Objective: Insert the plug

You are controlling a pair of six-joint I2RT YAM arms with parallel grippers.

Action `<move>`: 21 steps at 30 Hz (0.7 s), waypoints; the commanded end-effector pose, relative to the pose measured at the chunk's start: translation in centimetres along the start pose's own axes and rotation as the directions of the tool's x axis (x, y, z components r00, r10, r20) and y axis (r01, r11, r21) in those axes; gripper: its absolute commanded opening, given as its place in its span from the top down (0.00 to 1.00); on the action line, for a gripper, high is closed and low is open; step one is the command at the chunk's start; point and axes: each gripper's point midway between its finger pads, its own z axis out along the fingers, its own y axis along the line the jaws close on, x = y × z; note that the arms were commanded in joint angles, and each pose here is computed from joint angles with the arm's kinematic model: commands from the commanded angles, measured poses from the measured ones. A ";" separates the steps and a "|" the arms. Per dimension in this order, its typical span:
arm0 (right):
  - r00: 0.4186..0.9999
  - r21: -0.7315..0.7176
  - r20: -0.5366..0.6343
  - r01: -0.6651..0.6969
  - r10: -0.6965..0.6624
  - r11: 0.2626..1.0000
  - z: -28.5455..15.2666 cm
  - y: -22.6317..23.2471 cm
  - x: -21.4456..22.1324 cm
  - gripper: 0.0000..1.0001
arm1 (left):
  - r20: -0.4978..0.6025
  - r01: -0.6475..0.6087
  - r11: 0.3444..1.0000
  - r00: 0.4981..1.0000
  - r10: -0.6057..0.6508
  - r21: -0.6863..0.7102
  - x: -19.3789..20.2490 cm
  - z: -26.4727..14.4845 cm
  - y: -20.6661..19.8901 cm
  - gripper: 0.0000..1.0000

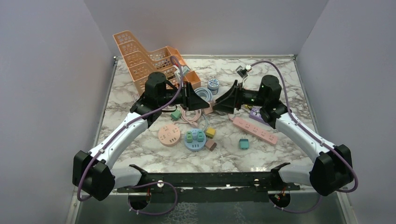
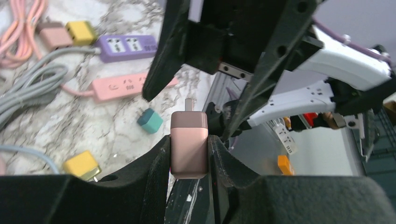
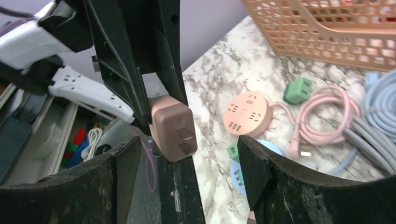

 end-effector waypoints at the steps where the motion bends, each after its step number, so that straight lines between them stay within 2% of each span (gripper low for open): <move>1: 0.995 -0.191 -0.013 0.091 -0.095 0.977 -0.2 4.0 -1.6 0.26 | 0.009 -0.124 0.980 0.992 0.124 0.158 -1.4 -1.2 -4.5 0.85; 7: 0.996 -0.275 -0.024 0.073 -0.083 0.959 -0.3 5.3 -1.7 0.39 | 0.029 -0.141 0.975 0.990 0.139 0.172 -2.5 -1.2 -5.4 0.85; 11: 0.997 -0.294 -0.045 0.047 -0.063 0.955 -0.3 5.4 -1.3 0.55 | 0.052 -0.138 0.976 0.990 0.130 0.170 -3.0 -1.2 -5.7 0.85; 16: 0.997 -0.299 -0.049 0.039 -0.056 0.953 0.2 5.7 -1.3 0.68 | 0.077 -0.107 0.983 0.992 0.096 0.148 -3.6 -1.1 -5.5 0.82; 18: 0.999 -0.282 -0.037 0.023 -0.035 0.959 0.7 5.4 -1.7 0.77 | 0.090 -0.089 0.986 0.993 0.077 0.141 -3.8 -1.0 -5.4 0.75; 20: 1.000 -0.238 0.005 -0.005 0.006 0.971 1.2 4.8 -2.4 0.87 | 0.104 -0.065 0.990 0.993 0.052 0.128 -4.1 -1.0 -5.2 0.62; 21: 0.999 -0.210 0.038 -0.020 0.028 0.977 1.3 4.4 -2.9 0.88 | 0.111 -0.048 0.992 0.993 0.034 0.119 -4.2 -0.9 -5.1 0.54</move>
